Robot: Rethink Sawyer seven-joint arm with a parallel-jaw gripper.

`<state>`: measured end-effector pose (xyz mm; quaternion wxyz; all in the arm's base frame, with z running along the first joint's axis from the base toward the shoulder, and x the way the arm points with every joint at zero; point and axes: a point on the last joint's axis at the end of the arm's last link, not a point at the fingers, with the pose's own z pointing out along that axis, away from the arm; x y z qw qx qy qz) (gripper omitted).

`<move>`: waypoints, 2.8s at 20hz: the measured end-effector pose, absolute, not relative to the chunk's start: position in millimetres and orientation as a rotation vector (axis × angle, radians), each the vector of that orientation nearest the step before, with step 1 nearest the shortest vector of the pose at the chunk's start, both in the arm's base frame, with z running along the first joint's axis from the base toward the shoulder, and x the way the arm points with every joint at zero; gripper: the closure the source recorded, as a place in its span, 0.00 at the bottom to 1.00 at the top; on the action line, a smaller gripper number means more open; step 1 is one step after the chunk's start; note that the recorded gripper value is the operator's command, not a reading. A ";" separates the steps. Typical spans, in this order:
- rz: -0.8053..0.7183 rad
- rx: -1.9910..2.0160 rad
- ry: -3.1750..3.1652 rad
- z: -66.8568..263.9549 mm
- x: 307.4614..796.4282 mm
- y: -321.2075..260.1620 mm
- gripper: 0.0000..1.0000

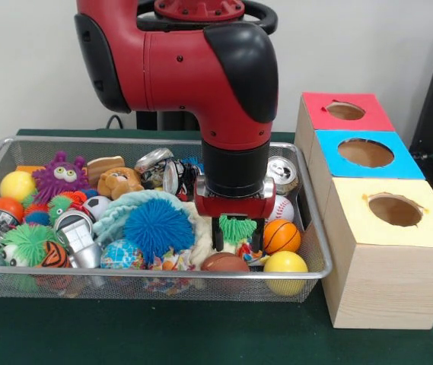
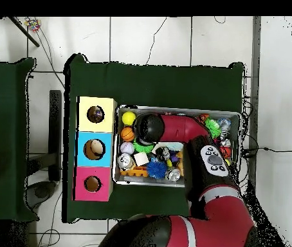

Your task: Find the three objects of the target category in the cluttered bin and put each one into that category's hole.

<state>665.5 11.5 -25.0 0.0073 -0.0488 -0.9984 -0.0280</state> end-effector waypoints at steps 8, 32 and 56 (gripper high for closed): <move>-0.115 -0.156 -3.108 -30.5 660.9 15.2 0.00; -0.256 -0.223 -3.102 -58.7 652.2 19.3 1.00; -0.238 -0.275 -3.153 34.1 677.3 -19.7 1.00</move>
